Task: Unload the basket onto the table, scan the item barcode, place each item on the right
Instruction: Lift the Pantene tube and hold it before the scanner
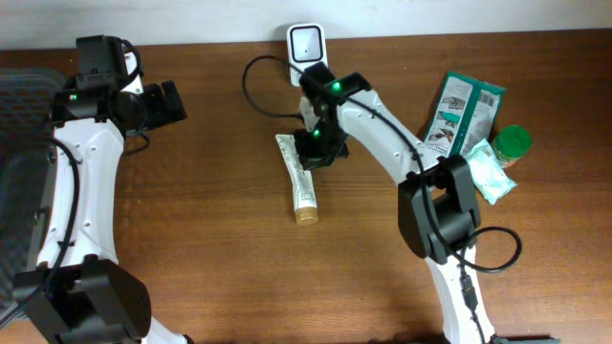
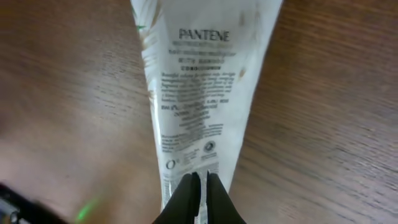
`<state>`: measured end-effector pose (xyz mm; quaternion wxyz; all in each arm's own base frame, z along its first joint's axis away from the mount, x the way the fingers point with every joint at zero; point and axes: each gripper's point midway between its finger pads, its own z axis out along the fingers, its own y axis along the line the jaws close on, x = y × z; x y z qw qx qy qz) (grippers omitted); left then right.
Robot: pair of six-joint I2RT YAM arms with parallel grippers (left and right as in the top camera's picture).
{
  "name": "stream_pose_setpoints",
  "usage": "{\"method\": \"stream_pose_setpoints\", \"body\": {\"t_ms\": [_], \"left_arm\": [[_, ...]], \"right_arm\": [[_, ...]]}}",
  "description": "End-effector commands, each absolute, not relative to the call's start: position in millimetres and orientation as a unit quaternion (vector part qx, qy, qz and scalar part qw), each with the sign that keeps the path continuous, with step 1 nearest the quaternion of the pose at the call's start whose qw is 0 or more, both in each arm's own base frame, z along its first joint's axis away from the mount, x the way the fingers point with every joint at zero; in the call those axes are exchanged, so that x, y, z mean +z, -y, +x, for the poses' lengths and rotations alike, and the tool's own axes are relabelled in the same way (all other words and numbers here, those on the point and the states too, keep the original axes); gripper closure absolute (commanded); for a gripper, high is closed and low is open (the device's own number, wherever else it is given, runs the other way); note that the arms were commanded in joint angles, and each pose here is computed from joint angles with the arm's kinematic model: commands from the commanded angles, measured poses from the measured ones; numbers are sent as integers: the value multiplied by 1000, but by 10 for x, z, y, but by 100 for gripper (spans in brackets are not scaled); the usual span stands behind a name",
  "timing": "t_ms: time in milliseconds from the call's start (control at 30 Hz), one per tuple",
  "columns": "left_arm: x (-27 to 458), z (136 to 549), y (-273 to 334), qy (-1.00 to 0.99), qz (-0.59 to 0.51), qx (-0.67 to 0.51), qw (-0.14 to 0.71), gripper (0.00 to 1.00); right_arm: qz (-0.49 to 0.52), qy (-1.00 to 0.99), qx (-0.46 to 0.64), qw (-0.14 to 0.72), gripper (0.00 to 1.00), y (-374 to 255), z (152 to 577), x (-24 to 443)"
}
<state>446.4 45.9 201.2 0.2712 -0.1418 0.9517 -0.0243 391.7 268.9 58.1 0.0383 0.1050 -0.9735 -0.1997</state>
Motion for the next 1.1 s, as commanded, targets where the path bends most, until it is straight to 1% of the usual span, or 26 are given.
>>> {"method": "stream_pose_setpoints", "body": {"t_ms": [0,100,267,433,533,733,867,1067], "left_arm": [[2078,4469,-473,-950,-140,-24,280,1],[2078,4469,-473,-950,-140,-24,280,1],[2078,4469,-473,-950,-140,-24,280,1],[2078,4469,-473,-950,-140,-24,280,1],[2078,4469,-473,-950,-140,-24,280,1],[2078,4469,-473,-950,-140,-24,280,1],[2078,4469,-473,-950,-140,-24,280,1],[2078,4469,-471,-950,-140,-24,280,1]], "right_arm": [[127,963,-235,23,96,-2792,3920,820],[134,963,-233,24,96,-2844,3882,808],[139,964,-225,39,96,-2897,3825,653],[152,962,-224,37,96,-2995,3769,631],[146,967,-204,34,96,-2963,3772,556],[147,966,-212,13,96,-2986,3880,573],[125,969,-211,12,96,-2792,3999,576],[149,966,-209,28,96,-2819,3874,539]]}}
